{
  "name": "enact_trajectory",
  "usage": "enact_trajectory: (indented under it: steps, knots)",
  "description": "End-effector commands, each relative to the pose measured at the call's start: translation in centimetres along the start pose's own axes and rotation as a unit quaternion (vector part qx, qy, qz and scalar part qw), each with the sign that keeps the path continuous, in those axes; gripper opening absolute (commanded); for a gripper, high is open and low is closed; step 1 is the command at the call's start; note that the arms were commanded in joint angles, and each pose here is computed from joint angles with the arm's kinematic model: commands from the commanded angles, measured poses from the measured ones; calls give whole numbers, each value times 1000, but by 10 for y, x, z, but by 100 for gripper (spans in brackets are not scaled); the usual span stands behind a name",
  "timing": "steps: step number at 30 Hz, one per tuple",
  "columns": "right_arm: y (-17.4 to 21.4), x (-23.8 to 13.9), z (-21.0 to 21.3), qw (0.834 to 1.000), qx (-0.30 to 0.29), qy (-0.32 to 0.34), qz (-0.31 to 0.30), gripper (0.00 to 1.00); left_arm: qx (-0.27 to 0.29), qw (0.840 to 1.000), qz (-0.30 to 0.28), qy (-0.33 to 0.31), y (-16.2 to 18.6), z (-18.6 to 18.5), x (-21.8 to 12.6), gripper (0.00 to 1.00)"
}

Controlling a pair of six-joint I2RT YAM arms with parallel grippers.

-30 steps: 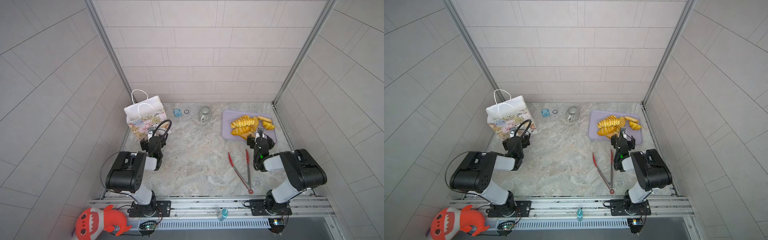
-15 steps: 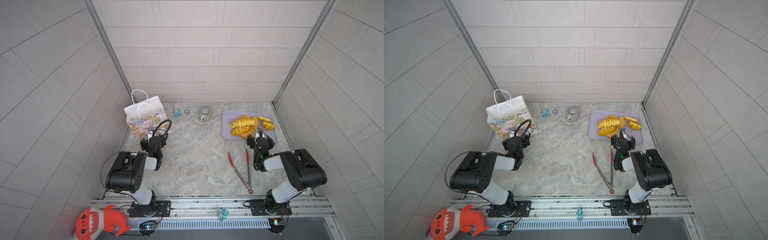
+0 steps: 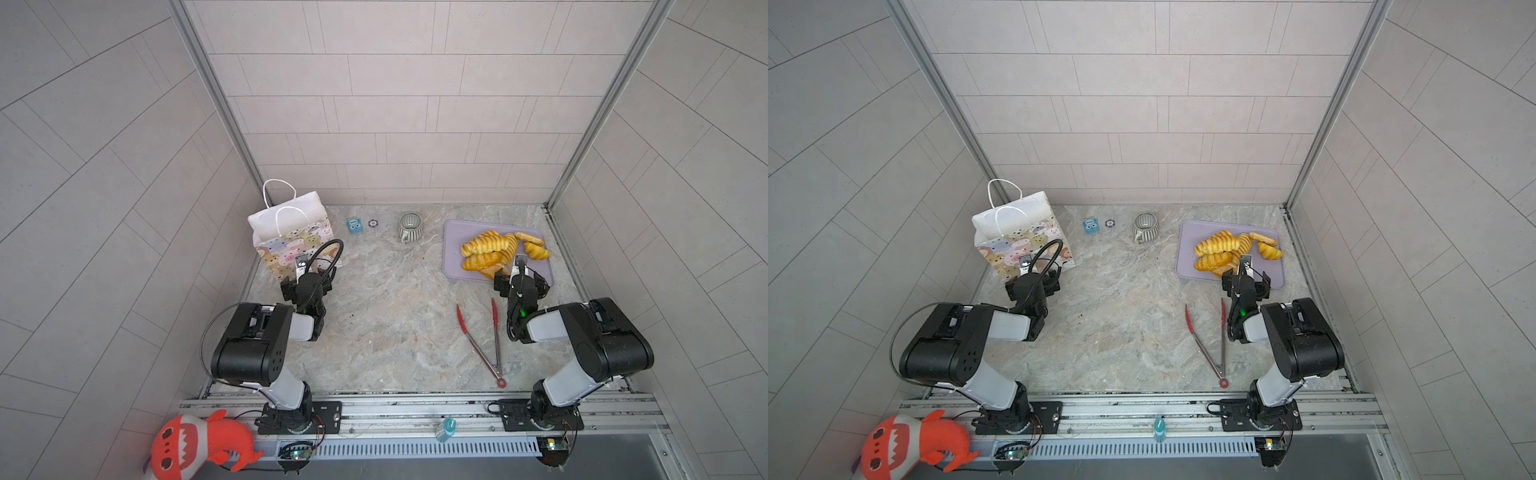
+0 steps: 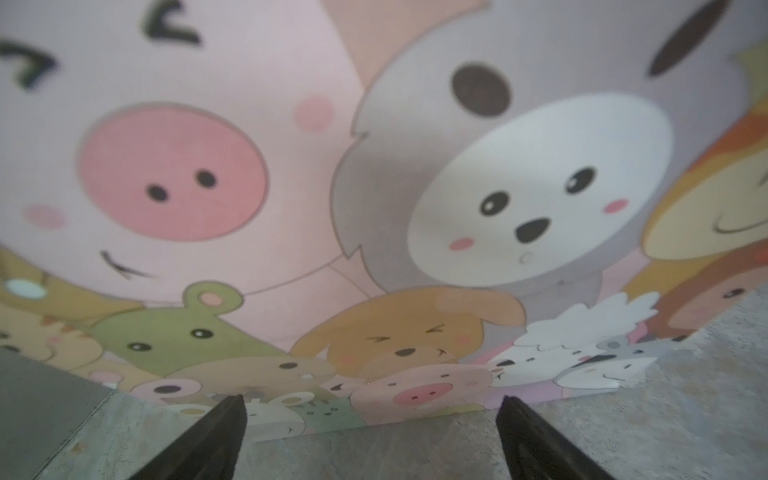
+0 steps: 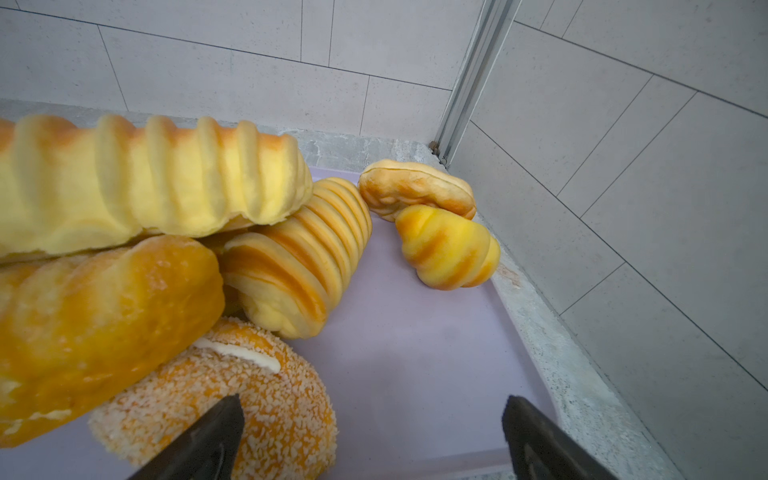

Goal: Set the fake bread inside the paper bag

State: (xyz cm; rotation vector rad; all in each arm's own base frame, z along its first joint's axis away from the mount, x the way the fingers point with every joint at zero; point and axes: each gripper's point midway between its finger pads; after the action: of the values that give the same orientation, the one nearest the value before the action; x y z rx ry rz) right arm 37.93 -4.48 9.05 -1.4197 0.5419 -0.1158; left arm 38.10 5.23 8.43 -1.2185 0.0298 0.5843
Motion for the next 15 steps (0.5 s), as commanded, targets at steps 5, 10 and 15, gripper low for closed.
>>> enact_trajectory:
  steps: [5,10,15]
  knots:
    - [-15,-8,-6,1000,23,5,-21,99,-20,999,-25,-19,-21,14,-11,100]
    - [-49,-29,-17,998,37,23,-42,99,-50,996,-22,-71,-43,48,-31,100]
    - [-89,-66,-36,991,118,42,-49,99,-134,984,-1,-118,-66,87,-64,100]
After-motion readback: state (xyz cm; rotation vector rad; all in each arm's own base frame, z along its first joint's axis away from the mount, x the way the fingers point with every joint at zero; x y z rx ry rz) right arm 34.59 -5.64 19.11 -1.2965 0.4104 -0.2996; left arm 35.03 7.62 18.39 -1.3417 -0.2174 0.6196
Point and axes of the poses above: each gripper's point midway between its finger pads, its own x axis out along the fingers, its own z axis along the line the jaws close on, y = z × x, and after that the axes turned 15 degrees about x, right-handed
